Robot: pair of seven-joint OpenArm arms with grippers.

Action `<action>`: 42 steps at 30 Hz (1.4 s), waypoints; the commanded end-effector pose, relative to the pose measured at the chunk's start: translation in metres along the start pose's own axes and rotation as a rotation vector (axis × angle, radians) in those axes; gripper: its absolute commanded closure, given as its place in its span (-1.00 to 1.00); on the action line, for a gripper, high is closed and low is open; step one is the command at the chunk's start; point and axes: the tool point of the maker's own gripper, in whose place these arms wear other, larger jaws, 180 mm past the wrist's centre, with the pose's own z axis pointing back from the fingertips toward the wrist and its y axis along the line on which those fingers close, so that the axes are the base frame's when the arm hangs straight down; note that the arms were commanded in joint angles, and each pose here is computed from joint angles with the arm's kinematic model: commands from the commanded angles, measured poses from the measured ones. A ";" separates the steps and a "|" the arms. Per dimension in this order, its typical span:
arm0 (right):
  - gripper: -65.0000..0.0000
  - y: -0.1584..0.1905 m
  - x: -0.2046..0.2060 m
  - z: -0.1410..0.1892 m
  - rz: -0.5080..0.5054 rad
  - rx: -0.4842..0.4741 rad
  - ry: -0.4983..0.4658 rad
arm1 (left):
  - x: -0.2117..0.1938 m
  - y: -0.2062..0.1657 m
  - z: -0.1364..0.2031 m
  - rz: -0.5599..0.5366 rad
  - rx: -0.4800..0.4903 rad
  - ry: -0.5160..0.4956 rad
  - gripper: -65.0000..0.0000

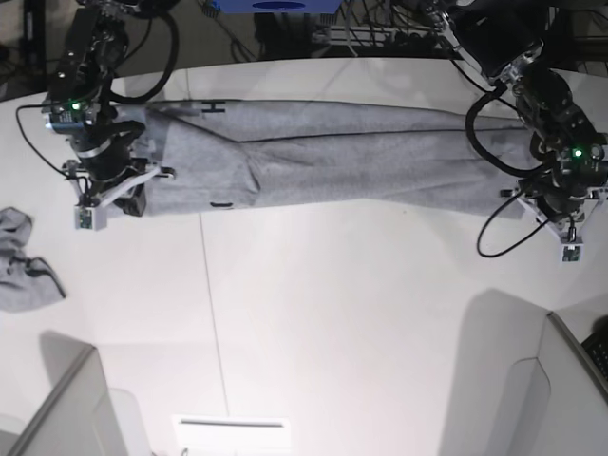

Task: Fold the T-shirt properly
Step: 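Release the hem and lower both grippers onto the folded strip's ends, then grasp the strip end near the left gripper with the left gripper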

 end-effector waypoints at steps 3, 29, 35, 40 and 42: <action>1.00 0.006 0.002 0.002 0.012 0.016 -0.021 | -0.019 0.016 -0.003 0.087 -0.079 -0.006 -0.13; 1.00 0.041 -0.024 -0.002 0.044 0.107 0.051 | -0.134 -0.025 -0.071 0.229 -0.413 0.228 0.29; 1.00 0.041 -0.024 -0.002 0.042 0.107 0.051 | -0.107 0.005 -0.077 0.286 -0.362 0.164 1.00; 1.00 0.040 -0.029 0.000 0.042 0.106 0.060 | -0.067 0.055 -0.061 0.283 -0.265 0.043 1.00; 1.00 0.040 -0.030 0.000 0.041 0.106 0.063 | -0.052 0.057 -0.052 0.240 -0.248 0.002 1.00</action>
